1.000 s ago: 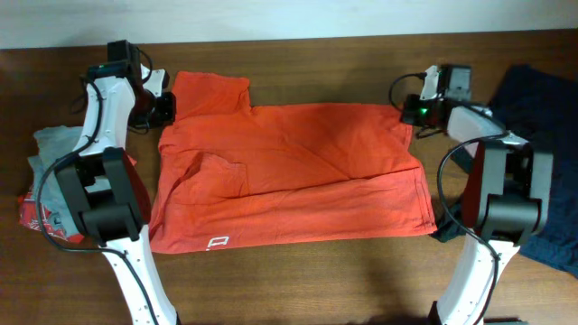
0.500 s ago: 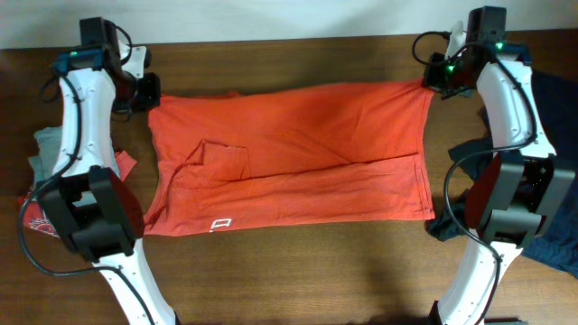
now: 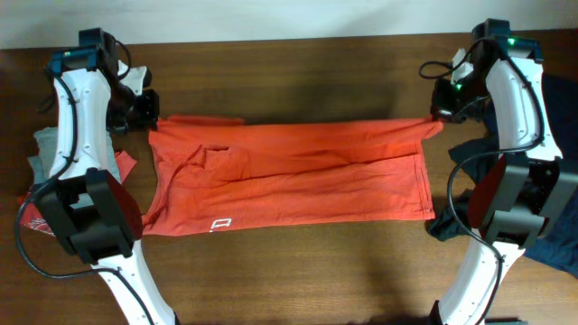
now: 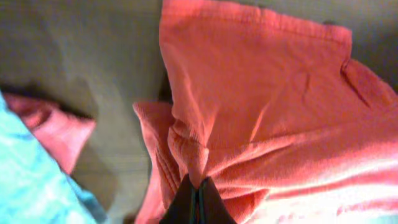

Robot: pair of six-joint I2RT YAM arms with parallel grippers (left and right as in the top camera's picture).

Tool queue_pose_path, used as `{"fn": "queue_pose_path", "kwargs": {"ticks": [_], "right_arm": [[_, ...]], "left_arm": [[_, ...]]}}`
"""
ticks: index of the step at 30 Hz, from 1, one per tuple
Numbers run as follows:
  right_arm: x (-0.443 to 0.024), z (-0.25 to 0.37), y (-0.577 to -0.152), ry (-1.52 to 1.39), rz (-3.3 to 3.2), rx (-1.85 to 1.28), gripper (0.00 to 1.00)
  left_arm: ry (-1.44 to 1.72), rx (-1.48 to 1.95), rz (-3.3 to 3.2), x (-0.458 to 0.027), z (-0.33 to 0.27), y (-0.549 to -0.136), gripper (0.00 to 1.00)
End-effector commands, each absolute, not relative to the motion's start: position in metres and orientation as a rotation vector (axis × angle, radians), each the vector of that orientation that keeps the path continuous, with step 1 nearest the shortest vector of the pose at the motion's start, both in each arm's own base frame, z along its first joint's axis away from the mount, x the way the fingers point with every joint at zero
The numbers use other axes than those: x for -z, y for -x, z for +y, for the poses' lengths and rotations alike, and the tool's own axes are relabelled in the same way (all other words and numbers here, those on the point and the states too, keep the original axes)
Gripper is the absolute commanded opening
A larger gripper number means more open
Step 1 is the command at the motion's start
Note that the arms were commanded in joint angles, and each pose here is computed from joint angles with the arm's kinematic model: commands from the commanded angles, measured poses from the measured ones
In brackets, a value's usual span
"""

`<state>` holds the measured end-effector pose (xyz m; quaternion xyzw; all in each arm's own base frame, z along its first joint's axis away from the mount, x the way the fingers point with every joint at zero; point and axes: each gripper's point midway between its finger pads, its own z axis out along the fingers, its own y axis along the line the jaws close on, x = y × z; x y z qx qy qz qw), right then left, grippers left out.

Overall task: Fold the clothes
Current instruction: 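Lift the top edge with both grippers and fold it down over the bottom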

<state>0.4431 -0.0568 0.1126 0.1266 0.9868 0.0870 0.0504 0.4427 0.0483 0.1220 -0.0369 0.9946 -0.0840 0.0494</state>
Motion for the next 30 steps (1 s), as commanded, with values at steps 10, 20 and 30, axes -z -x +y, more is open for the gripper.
{"fn": "queue_pose_path", "kwargs": {"ticks": [10, 20, 30], "right_arm": [[-0.129, -0.064, -0.404, -0.285, 3.132, -0.182, 0.04], [-0.112, -0.059, -0.371, -0.311, 3.280, -0.195, 0.04], [-0.069, -0.053, -0.340, -0.333, 3.401, -0.227, 0.06]], "left_arm": [[0.184, 0.307, 3.215, -0.146, 0.040, -0.383, 0.00], [0.203, 0.336, 3.306, -0.131, 0.037, -0.364, 0.00], [0.254, 0.415, 3.528, -0.078, 0.027, -0.311, 0.01]]}}
